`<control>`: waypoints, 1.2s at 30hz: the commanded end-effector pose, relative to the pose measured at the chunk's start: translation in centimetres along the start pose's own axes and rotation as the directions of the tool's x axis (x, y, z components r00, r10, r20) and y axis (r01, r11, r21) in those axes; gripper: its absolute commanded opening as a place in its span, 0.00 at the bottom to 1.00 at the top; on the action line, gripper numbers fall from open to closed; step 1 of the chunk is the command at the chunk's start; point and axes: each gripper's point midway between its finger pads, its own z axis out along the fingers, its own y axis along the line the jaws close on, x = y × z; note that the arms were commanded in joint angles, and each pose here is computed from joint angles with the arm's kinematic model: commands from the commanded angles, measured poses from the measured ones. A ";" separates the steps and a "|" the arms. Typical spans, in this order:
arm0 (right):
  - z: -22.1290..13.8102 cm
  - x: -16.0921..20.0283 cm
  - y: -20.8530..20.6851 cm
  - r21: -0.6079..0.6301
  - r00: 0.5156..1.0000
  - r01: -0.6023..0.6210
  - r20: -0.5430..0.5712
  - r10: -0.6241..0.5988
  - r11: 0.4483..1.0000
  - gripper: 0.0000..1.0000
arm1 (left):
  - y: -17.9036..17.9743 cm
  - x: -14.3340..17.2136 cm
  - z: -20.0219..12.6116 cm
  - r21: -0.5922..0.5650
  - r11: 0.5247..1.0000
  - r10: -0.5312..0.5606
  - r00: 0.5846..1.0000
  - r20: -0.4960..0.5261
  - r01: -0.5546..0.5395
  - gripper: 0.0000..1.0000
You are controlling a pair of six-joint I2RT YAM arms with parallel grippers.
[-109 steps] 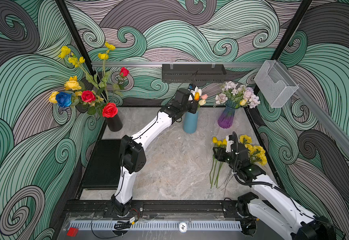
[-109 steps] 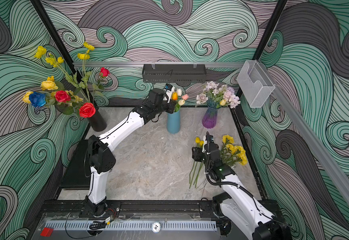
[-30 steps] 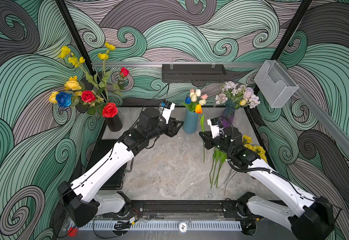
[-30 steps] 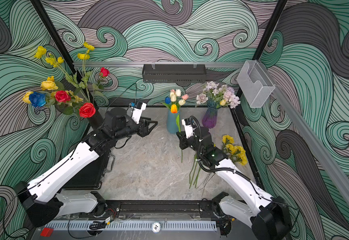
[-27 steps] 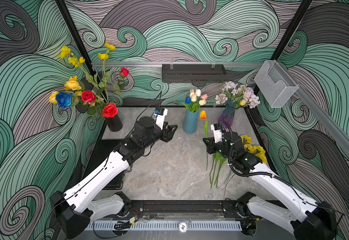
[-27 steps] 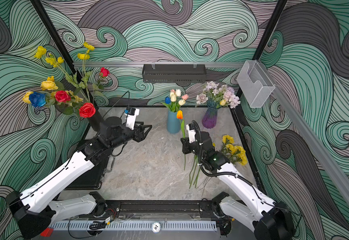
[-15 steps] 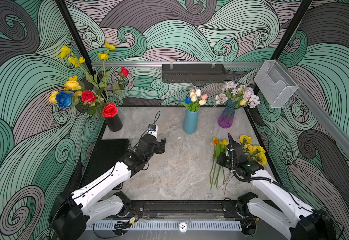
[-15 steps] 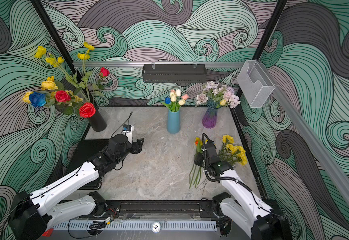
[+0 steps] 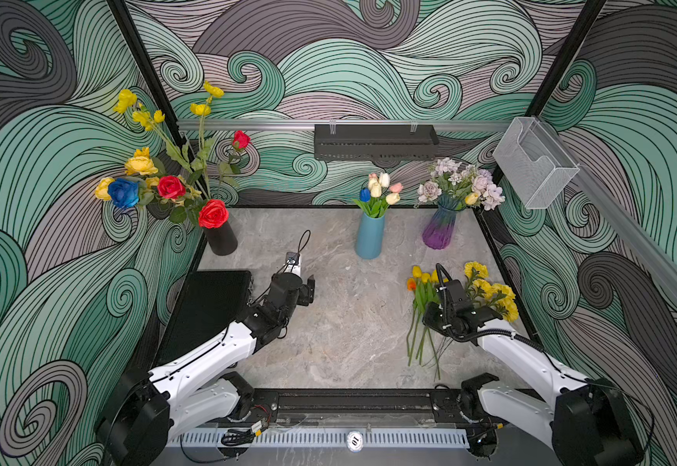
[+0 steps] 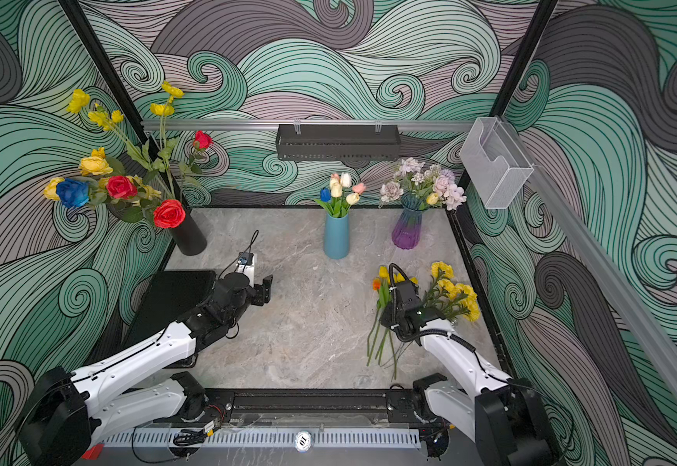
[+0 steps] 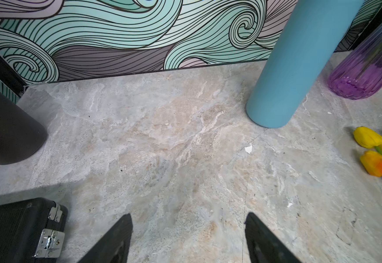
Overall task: Pick out yellow flowers from the vase
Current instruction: Place the flower at the center of the board, then move the vase to the center of the board.
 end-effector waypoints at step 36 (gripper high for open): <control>-1.5 -21.2 28.3 -0.071 0.418 0.712 0.842 -0.340 0.698 1.00 | 2.8 -0.5 -0.4 -0.086 0.995 -0.035 0.997 0.071 0.042 0.81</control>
